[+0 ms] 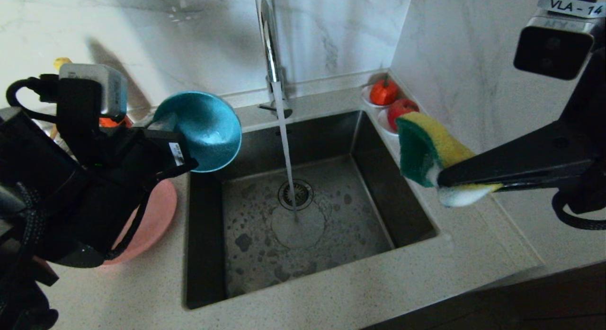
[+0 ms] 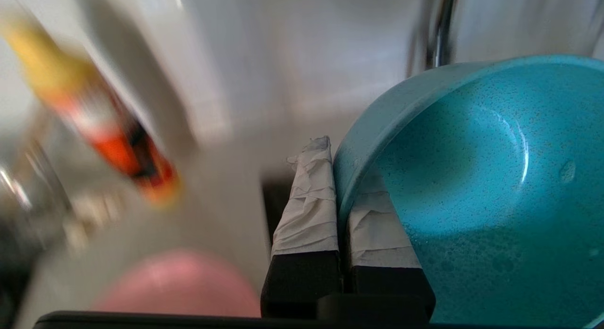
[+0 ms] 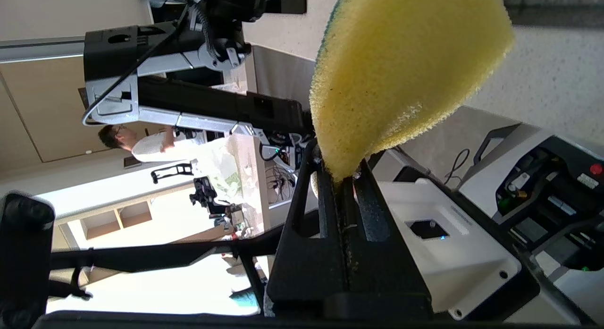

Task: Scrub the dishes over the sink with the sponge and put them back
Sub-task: Place the bowl on the table

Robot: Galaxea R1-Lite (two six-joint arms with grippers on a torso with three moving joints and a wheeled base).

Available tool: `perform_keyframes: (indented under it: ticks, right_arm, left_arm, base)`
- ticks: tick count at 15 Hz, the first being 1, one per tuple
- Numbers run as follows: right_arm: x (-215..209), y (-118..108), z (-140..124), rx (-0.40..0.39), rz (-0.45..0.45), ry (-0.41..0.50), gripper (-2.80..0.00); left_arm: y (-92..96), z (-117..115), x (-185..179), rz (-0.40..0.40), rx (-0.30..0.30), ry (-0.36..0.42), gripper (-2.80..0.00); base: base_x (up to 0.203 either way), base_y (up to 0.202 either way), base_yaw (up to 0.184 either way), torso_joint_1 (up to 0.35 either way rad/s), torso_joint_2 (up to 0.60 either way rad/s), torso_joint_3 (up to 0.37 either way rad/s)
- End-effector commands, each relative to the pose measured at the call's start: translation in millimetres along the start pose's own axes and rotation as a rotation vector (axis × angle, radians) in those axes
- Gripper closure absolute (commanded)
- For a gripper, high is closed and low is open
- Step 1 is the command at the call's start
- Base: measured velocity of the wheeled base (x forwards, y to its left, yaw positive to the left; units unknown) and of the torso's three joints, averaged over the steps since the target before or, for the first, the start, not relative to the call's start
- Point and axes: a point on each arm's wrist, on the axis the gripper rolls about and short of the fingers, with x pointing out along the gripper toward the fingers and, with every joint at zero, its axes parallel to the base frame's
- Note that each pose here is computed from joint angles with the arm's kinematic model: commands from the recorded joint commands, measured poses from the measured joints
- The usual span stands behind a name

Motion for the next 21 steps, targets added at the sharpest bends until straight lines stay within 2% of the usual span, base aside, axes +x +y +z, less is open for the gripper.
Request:
perform_keyframes:
  ticks: [1,3,7,9,16,19,21]
  right_arm:
    - [-8,3,-4,-0.003,0.009,-0.006,0.00]
    - [-12,3,-8,-0.001,0.006,-0.006,0.00]
    - [-17,3,-13,0.007,-0.002,0.001,0.00]
    - [-18,3,-14,0.010,-0.005,0.006,0.00]
    - [-28,5,-20,0.012,-0.018,-0.008,0.00]
    - [-30,6,-20,0.007,-0.013,-0.014,0.00]
    - [-31,6,-21,0.007,-0.013,-0.015,0.00]
  left_arm:
    - [4.3,-5,-9,-0.024,-0.012,0.144,0.00]
    - [12.3,-2,-19,-0.031,-0.050,0.272,0.00]
    - [43.5,30,-50,0.000,-0.168,0.465,0.00]
    - [59.7,43,-57,0.061,-0.237,0.496,0.00]
    - [119.8,31,-56,0.458,-0.250,0.560,0.00]
    - [135.9,25,-59,0.556,-0.263,0.599,0.00]
    - [146.6,23,-62,0.606,-0.308,0.638,0.00]
  base:
    - [0.000,0.000,0.000,0.000,0.00,0.000]
    - [0.000,0.000,0.000,0.000,0.00,0.000]
    - [0.000,0.000,0.000,0.000,0.00,0.000]
    - [0.000,0.000,0.000,0.000,0.00,0.000]
    - [0.000,0.000,0.000,0.000,0.00,0.000]
    - [0.000,0.000,0.000,0.000,0.00,0.000]
    - [0.000,0.000,0.000,0.000,0.00,0.000]
